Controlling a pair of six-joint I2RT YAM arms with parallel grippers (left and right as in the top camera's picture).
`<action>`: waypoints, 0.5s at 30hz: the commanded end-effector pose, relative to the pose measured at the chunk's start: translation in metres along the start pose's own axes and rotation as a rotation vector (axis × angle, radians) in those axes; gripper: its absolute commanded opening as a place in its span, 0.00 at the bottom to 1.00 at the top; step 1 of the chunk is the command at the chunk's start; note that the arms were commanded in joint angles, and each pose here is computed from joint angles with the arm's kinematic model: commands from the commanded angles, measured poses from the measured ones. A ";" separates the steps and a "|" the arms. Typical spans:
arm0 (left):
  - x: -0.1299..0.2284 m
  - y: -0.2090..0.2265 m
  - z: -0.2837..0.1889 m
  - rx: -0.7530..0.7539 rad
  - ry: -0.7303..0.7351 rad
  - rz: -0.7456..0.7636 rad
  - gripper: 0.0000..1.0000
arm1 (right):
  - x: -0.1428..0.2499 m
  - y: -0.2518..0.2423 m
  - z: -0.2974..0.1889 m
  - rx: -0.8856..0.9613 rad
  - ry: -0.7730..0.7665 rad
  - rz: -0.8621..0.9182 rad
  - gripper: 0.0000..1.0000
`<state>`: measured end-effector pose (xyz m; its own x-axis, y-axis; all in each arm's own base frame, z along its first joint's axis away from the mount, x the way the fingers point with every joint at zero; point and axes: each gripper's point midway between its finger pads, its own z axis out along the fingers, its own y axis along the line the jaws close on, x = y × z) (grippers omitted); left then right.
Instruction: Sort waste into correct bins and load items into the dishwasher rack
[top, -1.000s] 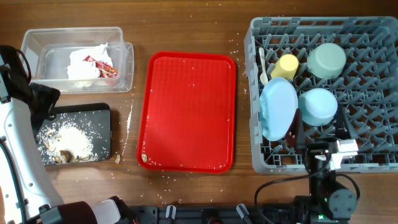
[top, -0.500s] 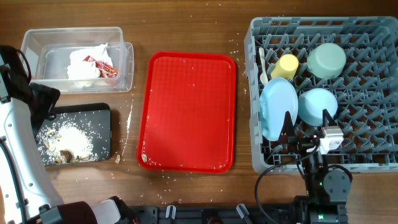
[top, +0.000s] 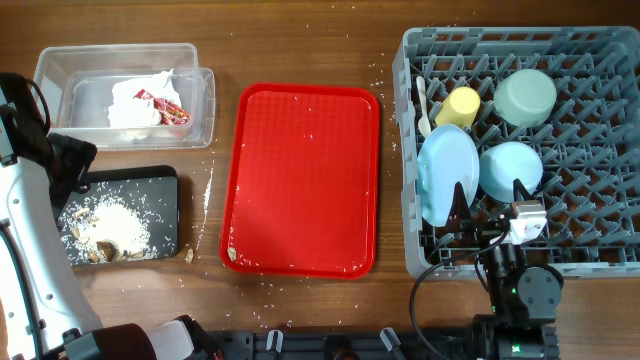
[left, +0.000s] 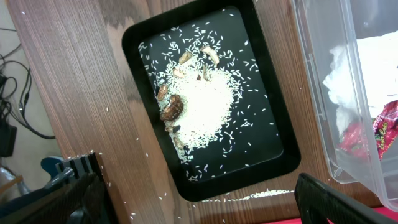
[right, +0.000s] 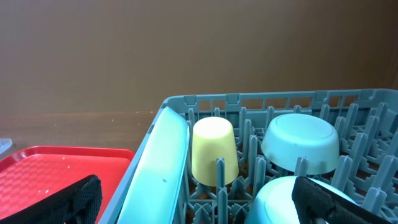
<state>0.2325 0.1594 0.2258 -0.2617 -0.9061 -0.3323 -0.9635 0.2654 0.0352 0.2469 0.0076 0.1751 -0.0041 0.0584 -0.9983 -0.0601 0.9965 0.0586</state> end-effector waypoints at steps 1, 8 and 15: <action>-0.002 0.001 0.000 0.000 -0.005 -0.004 1.00 | 0.001 0.000 0.000 -0.003 0.002 -0.006 1.00; -0.002 0.001 0.000 0.000 -0.005 -0.004 1.00 | 0.001 0.000 0.000 -0.003 0.002 -0.006 1.00; 0.021 0.004 -0.001 0.005 0.106 0.020 1.00 | 0.001 0.000 0.000 -0.003 0.002 -0.006 1.00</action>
<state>0.2207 0.1511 0.2226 -0.2816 -0.9169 -0.2827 -0.9595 0.2725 0.0719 0.2469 0.0076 0.1749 -0.0049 0.0585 -0.9983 -0.0601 0.9965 0.0587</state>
